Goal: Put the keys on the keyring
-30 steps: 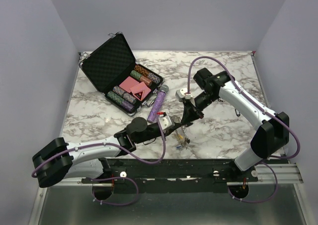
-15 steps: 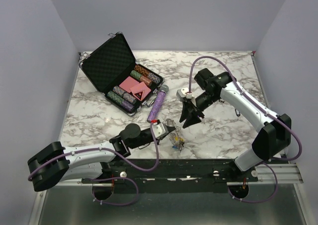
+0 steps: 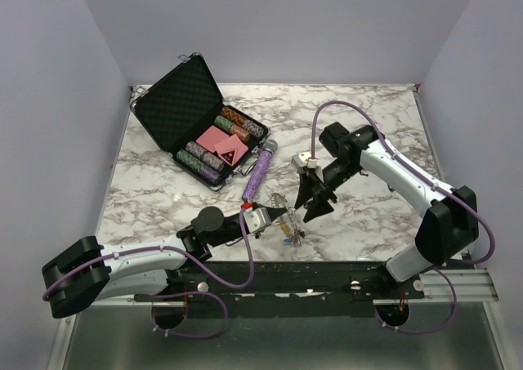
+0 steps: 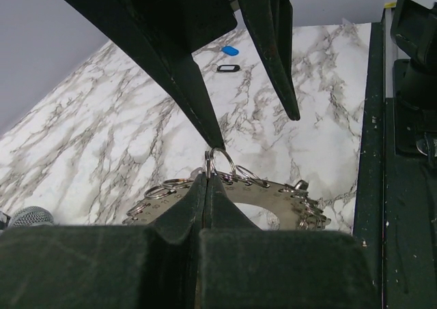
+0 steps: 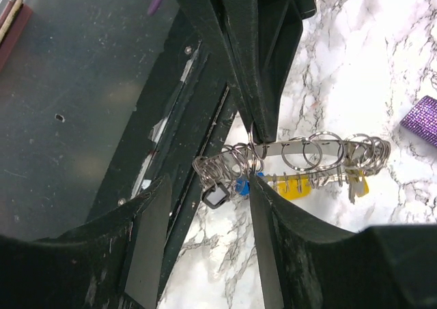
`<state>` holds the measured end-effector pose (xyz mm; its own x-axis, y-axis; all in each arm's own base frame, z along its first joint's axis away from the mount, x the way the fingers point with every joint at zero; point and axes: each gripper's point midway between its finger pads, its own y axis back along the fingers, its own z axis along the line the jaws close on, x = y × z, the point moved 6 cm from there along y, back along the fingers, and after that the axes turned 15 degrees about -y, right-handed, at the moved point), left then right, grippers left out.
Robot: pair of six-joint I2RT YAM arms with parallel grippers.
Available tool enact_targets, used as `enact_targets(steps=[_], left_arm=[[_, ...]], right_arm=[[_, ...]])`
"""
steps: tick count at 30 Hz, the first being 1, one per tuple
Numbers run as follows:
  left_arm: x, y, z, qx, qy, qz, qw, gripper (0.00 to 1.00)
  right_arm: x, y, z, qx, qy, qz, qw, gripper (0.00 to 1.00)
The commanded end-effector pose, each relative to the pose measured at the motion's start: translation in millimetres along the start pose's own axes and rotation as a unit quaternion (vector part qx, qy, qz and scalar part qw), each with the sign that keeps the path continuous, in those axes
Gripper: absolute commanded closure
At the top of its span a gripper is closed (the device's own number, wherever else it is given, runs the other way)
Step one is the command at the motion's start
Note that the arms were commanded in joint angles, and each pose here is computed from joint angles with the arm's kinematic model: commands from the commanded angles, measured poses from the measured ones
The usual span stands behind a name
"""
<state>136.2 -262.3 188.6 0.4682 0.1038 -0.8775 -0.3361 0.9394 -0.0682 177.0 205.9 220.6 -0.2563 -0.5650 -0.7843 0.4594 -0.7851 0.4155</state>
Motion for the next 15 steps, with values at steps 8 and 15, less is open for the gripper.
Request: enact_targets(steps=[8,15], left_arm=[[-19,-2,5,-0.017,0.015,-0.053,0.998,1.00],[-16,0,8,-0.032,0.024,-0.045,0.998,1.00]], right_arm=[[-3,-13,7,-0.043,-0.005,-0.014,0.999,0.43],[1,-17,17,-0.057,-0.005,-0.004,0.998,0.43]])
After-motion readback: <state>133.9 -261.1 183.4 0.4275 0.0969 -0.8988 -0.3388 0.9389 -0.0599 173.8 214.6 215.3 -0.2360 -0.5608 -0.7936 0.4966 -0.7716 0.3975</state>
